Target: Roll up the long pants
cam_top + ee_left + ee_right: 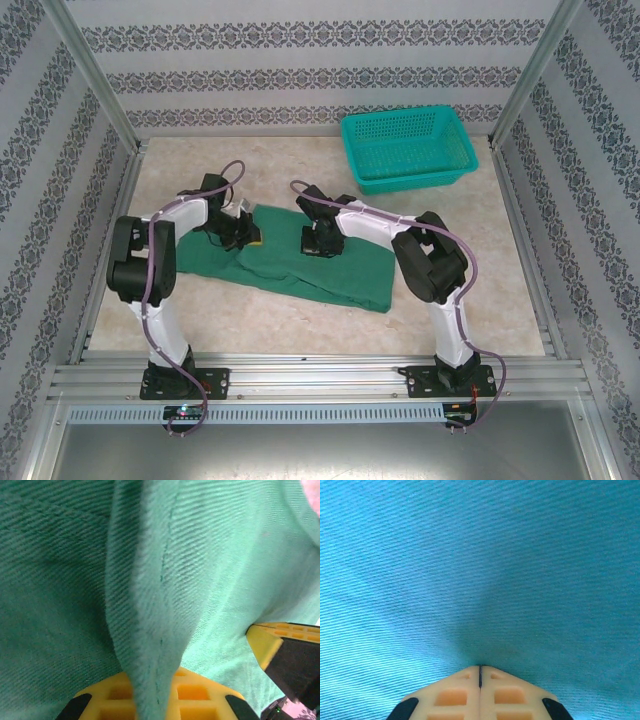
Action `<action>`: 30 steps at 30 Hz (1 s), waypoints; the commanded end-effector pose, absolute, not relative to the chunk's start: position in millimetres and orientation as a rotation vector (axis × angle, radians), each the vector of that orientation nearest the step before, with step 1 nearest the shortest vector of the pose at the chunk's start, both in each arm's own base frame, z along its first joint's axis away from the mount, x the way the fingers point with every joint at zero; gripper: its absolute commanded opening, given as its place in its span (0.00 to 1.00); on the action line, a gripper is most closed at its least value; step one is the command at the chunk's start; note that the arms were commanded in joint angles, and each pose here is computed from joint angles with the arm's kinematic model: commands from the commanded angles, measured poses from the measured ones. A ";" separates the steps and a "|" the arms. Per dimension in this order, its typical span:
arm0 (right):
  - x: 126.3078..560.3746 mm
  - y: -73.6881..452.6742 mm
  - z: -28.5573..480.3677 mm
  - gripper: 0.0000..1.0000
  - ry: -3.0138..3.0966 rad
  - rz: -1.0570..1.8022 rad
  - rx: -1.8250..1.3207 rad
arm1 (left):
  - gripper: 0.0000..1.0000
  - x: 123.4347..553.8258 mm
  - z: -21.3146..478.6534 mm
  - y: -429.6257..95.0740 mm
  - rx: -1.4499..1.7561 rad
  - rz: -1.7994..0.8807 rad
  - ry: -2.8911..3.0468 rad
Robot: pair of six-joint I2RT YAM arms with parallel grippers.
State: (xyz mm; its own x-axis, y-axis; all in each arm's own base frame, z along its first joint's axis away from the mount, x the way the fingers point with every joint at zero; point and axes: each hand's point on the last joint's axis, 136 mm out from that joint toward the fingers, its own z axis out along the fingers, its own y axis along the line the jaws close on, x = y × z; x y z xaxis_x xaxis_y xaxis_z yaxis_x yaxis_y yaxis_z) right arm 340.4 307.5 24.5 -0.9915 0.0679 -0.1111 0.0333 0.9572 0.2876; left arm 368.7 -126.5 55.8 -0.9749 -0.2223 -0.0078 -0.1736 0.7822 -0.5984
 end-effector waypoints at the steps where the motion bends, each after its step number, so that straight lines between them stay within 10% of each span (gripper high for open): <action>1: 344.8 286.6 42.6 0.00 2.954 0.379 0.124 | 0.00 363.8 95.3 -108.4 -0.288 -0.811 2.876; 20: 369.8 247.2 61.1 0.02 2.890 0.447 0.225 | 0.01 330.0 144.0 49.9 -0.756 -0.415 2.769; 27: 368.6 247.1 55.9 0.07 2.894 0.436 0.210 | 0.50 341.2 124.0 78.8 -0.825 -0.232 2.815; 30: 366.9 241.1 54.8 0.10 2.891 0.415 0.206 | 0.53 339.3 151.3 88.9 -0.816 -0.139 2.704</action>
State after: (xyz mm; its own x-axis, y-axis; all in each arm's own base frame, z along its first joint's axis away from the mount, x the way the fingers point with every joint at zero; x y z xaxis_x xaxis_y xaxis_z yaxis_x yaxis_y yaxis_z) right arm 371.0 248.3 55.7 -0.9659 0.1866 -0.1798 0.1239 0.9420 0.3118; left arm 343.0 75.1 115.6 -0.8195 -0.5567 -0.1360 -0.5197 0.8220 -0.2330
